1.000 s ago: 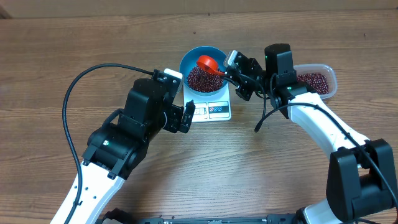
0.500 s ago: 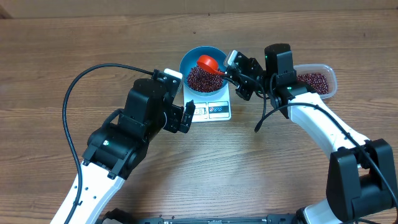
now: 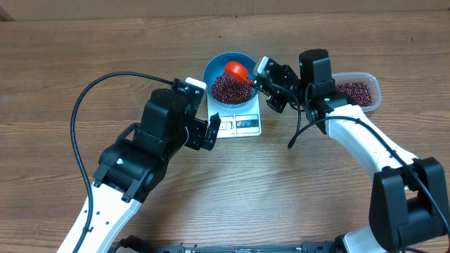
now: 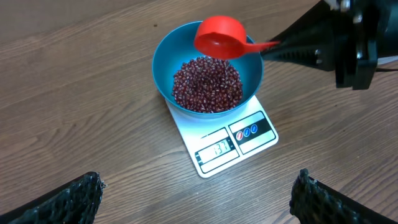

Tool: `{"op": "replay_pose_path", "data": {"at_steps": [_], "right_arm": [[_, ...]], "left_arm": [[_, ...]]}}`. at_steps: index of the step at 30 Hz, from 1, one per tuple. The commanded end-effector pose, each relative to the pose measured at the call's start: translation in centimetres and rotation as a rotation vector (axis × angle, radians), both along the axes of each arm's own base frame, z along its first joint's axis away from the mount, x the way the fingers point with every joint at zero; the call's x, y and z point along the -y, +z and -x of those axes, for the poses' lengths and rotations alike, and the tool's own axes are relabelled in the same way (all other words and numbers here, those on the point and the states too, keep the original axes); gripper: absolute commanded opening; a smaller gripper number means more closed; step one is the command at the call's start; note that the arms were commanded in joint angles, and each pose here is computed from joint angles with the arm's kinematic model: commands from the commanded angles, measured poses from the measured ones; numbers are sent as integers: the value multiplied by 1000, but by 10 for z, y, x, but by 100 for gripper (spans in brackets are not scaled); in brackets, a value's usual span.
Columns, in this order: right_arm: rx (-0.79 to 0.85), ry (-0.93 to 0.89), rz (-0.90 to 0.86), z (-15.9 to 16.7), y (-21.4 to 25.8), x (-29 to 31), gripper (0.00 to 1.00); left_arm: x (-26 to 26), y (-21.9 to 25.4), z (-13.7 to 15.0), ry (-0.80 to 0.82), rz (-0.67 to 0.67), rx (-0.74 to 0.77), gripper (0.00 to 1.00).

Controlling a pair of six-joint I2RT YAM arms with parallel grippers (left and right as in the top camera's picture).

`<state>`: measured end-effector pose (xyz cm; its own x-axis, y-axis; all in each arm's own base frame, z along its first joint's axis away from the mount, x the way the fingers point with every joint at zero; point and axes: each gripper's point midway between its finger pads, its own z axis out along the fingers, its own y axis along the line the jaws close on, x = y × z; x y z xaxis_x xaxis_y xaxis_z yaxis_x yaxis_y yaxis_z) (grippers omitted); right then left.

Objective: Scoop item into bowl and weigh 150g on scale
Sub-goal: 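Tilt the scoop to pour beans into the blue bowl, then lift the empty scoop and move it back to the bean tub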

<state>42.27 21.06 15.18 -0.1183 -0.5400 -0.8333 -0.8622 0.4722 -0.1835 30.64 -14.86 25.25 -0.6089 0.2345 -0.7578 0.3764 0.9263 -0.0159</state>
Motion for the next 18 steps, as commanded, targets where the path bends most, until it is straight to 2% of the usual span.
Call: {"op": "replay_pose_path", "data": {"at_steps": [1, 7, 10, 13, 18], "right_arm": [[11, -174, -40, -2, 45, 18, 4], [29, -326, 9, 19, 81, 50, 4], [6, -556, 30, 21, 90, 88, 4], [-30, -758, 76, 27, 87, 128, 4], [-157, -940, 127, 41, 63, 177, 4]], "left_arm": [[0, 1, 0, 3, 11, -2, 99], [0, 1, 0, 3, 11, -2, 100], [0, 1, 0, 3, 11, -2, 100], [0, 1, 0, 3, 11, -2, 100], [0, 1, 0, 3, 11, -2, 100]]}}
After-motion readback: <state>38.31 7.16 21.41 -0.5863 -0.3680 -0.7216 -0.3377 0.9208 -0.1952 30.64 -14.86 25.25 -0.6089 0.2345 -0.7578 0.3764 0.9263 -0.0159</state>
